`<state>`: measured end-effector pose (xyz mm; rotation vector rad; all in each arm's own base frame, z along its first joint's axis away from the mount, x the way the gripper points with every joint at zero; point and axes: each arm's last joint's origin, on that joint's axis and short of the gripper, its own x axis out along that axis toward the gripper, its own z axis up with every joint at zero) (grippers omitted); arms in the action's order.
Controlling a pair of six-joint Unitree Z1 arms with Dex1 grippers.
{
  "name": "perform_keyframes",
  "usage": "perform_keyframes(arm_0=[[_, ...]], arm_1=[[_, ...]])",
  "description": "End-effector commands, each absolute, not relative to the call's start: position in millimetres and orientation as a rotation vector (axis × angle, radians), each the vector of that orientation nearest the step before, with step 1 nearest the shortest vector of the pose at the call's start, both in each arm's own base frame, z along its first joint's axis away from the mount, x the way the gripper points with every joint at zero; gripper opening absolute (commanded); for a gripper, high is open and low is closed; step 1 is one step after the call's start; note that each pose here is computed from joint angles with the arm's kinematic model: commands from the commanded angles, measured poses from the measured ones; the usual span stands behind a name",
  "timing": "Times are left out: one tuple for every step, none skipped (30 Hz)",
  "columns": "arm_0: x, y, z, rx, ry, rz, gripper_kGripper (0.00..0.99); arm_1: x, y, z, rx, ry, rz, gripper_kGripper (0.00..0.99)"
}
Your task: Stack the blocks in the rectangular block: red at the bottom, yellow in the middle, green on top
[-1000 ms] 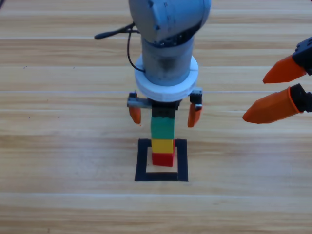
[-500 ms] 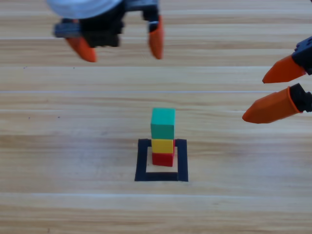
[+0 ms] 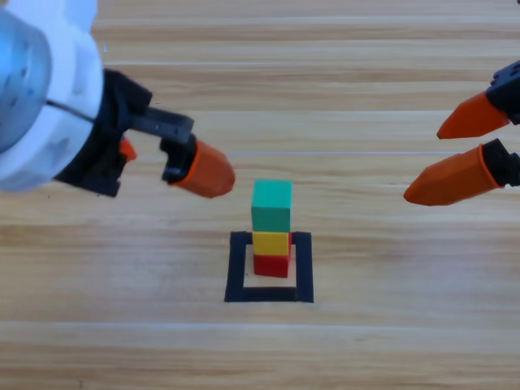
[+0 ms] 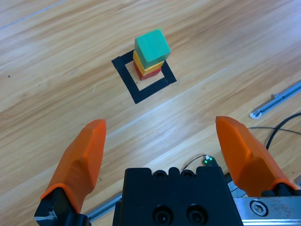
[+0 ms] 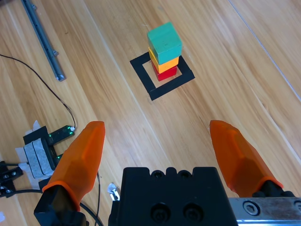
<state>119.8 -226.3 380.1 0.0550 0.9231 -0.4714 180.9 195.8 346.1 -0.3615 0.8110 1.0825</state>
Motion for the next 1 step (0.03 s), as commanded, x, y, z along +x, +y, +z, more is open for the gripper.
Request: perform_keyframes(arm_0=[[107.7,-216.5,380.2,0.061,0.899,-0.503,0.990]], arm_1=[[194.2,198.9,329.2,-0.363,0.893,1.062,0.982]])
